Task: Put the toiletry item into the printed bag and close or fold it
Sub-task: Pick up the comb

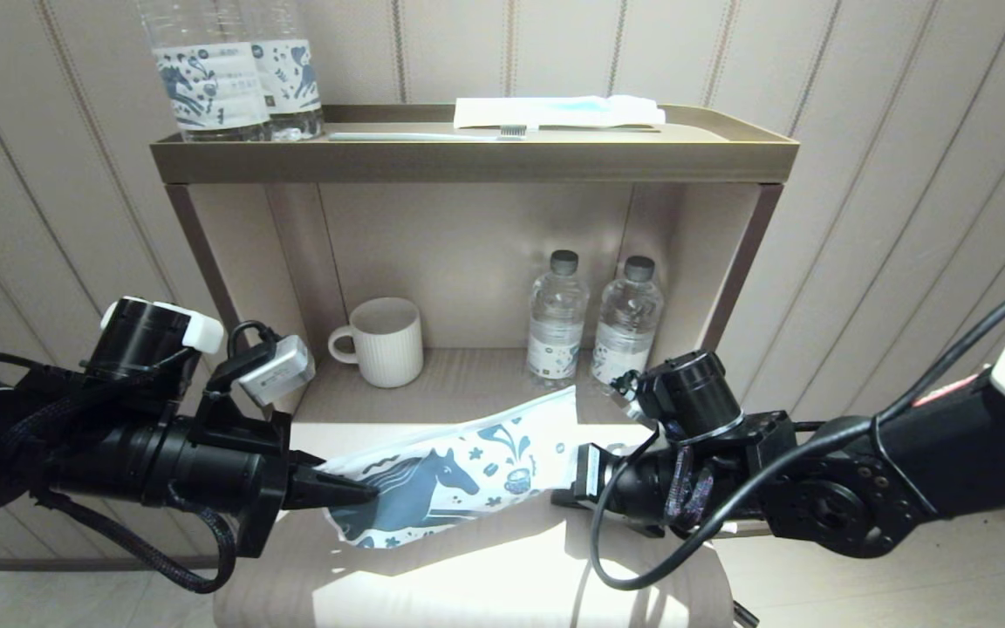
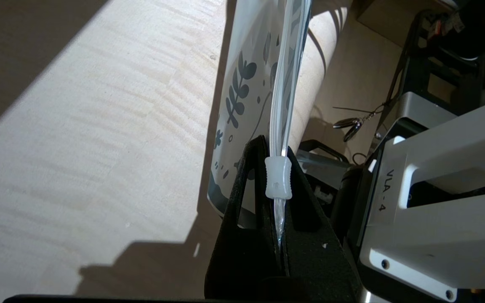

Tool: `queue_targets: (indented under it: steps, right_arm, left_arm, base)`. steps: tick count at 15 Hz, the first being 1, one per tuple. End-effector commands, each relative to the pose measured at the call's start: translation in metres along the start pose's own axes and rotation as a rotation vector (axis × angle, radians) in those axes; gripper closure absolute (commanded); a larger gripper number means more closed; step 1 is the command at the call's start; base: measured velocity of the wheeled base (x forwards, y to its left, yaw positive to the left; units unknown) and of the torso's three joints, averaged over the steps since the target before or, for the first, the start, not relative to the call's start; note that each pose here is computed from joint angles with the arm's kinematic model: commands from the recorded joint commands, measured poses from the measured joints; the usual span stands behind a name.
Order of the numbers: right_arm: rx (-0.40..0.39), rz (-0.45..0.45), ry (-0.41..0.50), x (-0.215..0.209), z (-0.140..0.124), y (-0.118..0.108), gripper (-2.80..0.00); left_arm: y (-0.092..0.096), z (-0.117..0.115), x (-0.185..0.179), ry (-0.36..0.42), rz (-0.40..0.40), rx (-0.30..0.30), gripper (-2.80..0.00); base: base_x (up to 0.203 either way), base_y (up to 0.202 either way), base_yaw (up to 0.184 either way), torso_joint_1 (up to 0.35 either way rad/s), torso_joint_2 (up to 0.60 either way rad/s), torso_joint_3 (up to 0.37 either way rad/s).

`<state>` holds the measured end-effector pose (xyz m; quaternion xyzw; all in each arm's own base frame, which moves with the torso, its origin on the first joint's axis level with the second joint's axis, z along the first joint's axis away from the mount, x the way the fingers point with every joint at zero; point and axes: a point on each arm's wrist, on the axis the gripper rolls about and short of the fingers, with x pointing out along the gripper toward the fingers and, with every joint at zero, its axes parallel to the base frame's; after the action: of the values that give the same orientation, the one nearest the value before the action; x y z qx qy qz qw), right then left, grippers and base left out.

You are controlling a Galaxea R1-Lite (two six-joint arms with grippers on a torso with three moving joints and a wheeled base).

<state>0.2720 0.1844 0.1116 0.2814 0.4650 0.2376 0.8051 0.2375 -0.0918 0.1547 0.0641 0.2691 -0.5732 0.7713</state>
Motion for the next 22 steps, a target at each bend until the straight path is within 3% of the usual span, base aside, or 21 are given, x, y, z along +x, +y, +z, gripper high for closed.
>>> queue_targets:
  steps: [1, 14, 22]
  right_arm:
    - [0.004, -0.004, 0.009, 0.002, -0.002, -0.001, 0.0]
    - [0.021, -0.017, -0.01, -0.009, 0.0, -0.008, 0.0]
    - [0.005, 0.005, -0.01, -0.005, 0.002, 0.001, 0.0]
  left_arm:
    - [0.0, 0.0, 0.0, -0.001, -0.005, 0.001, 0.0]
    - [-0.001, -0.001, 0.0, 0.0, -0.006, 0.001, 0.0]
    - [-0.001, -0.001, 0.0, 0.0, -0.006, 0.002, 0.0]
  base:
    - [0.0, 0.0, 0.0, 0.0, 0.0, 0.0]
    - [0.0, 0.0, 0.0, 0.0, 0.0, 0.0]
    - [0.0, 0.0, 0.0, 0.0, 0.0, 0.0]
